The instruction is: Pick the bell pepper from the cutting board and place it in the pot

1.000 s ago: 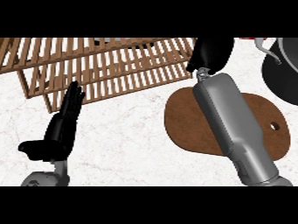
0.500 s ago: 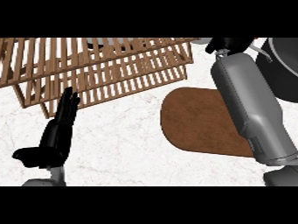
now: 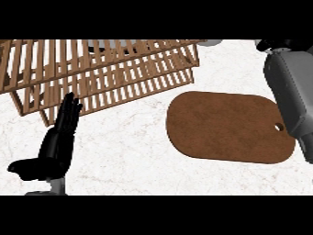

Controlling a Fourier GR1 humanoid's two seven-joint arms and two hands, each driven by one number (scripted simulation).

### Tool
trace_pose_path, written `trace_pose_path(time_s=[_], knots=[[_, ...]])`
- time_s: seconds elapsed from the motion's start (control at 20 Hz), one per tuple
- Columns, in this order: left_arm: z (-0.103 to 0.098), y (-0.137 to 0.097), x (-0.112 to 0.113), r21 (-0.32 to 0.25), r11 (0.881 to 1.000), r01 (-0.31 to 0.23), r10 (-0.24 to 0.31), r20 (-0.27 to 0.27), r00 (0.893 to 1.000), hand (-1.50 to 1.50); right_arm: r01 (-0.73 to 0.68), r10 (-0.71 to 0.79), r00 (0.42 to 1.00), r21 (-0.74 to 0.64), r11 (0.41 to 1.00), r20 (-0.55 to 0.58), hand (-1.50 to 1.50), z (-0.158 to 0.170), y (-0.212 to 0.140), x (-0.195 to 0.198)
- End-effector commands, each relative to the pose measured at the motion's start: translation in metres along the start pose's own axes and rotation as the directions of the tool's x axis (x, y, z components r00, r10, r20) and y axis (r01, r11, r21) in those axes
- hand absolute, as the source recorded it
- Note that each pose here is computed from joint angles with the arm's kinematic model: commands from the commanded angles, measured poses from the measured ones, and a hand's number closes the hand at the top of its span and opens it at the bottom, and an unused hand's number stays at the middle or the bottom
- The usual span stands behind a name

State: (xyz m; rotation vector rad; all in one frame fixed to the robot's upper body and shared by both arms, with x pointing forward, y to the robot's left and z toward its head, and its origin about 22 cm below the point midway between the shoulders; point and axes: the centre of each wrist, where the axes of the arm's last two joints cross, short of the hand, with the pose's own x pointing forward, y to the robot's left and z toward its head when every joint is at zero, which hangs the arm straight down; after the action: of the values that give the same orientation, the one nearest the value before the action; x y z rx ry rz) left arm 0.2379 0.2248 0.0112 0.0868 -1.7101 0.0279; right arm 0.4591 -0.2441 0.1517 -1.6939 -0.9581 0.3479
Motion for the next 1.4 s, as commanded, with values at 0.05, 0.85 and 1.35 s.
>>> trace_pose_path(time_s=[0.05, 0.85, 1.35], knots=[[-0.008, -0.005, -0.008, -0.015, 1.0, 0.009, -0.009, 0.006, 1.0, 0.0, -0.005, 0.004, 0.998, -0.01, 1.0, -0.057, 1.5, -0.039, 0.001, -0.05], [-0.005, -0.013, -0.01, -0.022, 1.0, -0.011, 0.011, 0.009, 1.0, 0.0, 0.07, 0.001, 0.976, 0.314, 0.947, -0.219, 1.5, -0.041, 0.058, -0.163], [-0.011, -0.009, -0.007, -0.012, 1.0, 0.004, -0.004, 0.013, 1.0, 0.0, 0.32, -0.245, 0.929, 0.273, 0.907, -0.276, -1.5, -0.029, 0.073, -0.189]])
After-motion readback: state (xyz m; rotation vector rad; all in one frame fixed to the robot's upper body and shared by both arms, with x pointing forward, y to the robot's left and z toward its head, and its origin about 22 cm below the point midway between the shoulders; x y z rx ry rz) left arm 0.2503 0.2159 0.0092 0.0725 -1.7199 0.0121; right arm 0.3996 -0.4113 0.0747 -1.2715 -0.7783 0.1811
